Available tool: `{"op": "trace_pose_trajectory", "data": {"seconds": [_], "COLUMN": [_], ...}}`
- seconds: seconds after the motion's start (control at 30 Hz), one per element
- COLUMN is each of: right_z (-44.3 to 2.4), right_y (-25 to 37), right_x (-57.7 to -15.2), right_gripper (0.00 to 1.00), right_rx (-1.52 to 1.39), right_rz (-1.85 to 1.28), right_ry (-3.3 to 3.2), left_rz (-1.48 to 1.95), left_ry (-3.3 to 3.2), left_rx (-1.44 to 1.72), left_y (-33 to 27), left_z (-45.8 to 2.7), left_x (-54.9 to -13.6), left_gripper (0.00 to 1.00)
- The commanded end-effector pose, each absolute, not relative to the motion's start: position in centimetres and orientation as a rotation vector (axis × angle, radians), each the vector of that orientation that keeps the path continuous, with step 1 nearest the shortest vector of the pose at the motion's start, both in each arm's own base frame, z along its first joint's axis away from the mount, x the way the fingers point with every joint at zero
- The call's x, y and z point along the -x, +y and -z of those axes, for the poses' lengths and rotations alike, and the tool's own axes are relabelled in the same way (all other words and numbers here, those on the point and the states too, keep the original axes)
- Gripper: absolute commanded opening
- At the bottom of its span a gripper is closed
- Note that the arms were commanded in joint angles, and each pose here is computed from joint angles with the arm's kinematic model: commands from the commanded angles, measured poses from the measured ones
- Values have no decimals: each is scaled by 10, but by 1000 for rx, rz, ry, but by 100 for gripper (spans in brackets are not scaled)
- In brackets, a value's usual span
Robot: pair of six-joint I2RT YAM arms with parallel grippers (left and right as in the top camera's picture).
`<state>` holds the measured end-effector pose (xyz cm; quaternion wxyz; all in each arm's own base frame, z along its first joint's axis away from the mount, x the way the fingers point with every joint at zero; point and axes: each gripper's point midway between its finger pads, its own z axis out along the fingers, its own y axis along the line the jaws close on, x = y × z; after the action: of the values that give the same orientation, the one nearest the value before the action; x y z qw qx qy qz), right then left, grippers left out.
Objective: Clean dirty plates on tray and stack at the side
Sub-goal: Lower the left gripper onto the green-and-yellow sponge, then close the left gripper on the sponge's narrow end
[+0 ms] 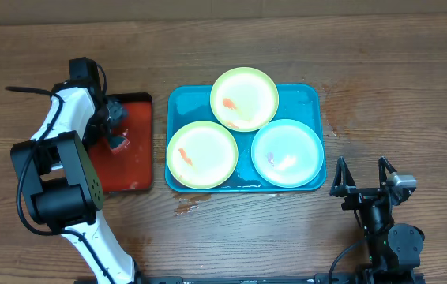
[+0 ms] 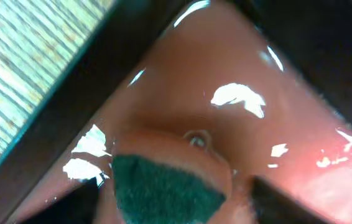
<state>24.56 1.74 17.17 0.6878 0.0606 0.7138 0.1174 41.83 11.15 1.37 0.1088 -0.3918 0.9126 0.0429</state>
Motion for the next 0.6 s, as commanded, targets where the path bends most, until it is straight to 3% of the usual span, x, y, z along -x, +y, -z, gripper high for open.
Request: {"op": "trace_pose_trajectory", "data": {"seconds": [0.0,0.07,0.17,0.2,0.23,0.27,0.3,0.5,0.57], "right_z": [-170,-170,-170,-170,-170,-170,-170,-170,-170], "right_y": [16,16,16,16,16,16,16,16,16], "right_x": [-246,-246,-246,-246,-246,-246,-246,-246,-246], "right_gripper": [100,100,100,100,100,100,100,100,100], "right_rx": [-138,-138,-138,-138,-138,-138,-138,-138,-138], "right_rz": [-255,-255,-255,-255,-255,-255,-255,-255,-255], "right_ry": [1594,1594,1594,1594,1594,1594,1594,1594,1594], "left_rz": [-168,-169,-170,-166,-153,-133,-111,3,-4], "left_ry": [2673,2676,2684,2692,2703,2720,2739,2864,2878], "left_rx": [1129,1129,1132,1133,1135,1139,1142,1181,1186], "left_y": [118,118,117,116,114,110,107,84,84], "left_z": [-15,-14,-14,-13,-12,-12,-11,-7,-7], "left_x": [-423,-423,-421,-419,-418,-415,-412,-389,-385], "left_gripper": [25,4,8,24,46,80,100,98,77]}}
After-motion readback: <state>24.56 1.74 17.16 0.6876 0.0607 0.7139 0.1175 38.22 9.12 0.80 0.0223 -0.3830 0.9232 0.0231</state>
